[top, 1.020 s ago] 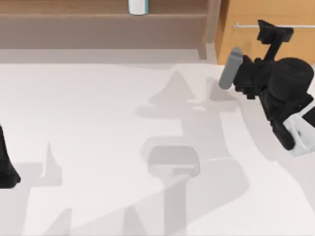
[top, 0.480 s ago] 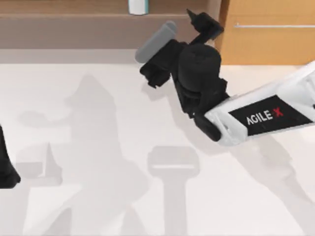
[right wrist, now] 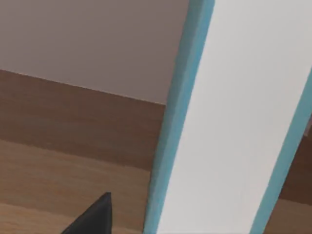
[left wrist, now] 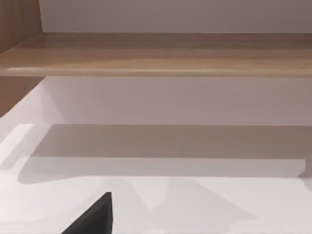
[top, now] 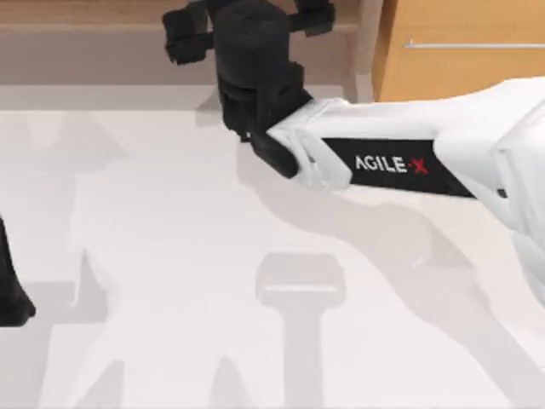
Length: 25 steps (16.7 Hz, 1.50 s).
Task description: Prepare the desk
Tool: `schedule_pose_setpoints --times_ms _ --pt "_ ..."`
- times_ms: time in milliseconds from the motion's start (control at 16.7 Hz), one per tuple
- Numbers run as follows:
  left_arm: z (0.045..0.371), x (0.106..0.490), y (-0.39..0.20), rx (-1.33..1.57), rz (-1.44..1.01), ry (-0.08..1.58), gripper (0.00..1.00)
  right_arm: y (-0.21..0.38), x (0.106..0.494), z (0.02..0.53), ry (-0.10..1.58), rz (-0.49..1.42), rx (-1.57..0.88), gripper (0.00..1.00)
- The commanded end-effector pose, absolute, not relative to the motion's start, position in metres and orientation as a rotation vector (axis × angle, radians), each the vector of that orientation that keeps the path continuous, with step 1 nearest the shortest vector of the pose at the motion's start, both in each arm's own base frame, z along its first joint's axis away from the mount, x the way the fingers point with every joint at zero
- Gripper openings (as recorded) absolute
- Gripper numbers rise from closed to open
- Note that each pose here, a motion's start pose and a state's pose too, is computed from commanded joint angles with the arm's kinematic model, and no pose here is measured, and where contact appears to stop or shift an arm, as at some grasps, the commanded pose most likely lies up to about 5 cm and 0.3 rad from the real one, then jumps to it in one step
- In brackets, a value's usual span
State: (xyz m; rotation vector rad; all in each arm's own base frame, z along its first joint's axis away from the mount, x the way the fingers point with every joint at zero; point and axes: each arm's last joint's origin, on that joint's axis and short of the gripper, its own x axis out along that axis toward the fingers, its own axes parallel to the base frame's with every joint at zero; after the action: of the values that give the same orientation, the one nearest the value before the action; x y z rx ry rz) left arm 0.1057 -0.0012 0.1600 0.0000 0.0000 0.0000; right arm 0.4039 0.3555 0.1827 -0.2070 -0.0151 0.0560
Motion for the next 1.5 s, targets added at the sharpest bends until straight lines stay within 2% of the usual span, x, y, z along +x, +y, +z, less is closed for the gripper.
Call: schedule_pose_setpoints --times_ms 360,1320,1500 --pt "0.16 0.106 -0.001 0.0 0.0 0.0 1.0 0.373 0.416 0.205 -0.011 -0.006 -0.015 1.0" --pt "0.16 0.106 -0.001 0.0 0.0 0.0 1.0 0.373 0.436 0.205 -0.011 -0.007 -0.013 1.0" --pt "0.16 0.106 -0.001 0.0 0.0 0.0 1.0 0.373 0.436 0.205 -0.011 -0.007 -0.013 0.77"
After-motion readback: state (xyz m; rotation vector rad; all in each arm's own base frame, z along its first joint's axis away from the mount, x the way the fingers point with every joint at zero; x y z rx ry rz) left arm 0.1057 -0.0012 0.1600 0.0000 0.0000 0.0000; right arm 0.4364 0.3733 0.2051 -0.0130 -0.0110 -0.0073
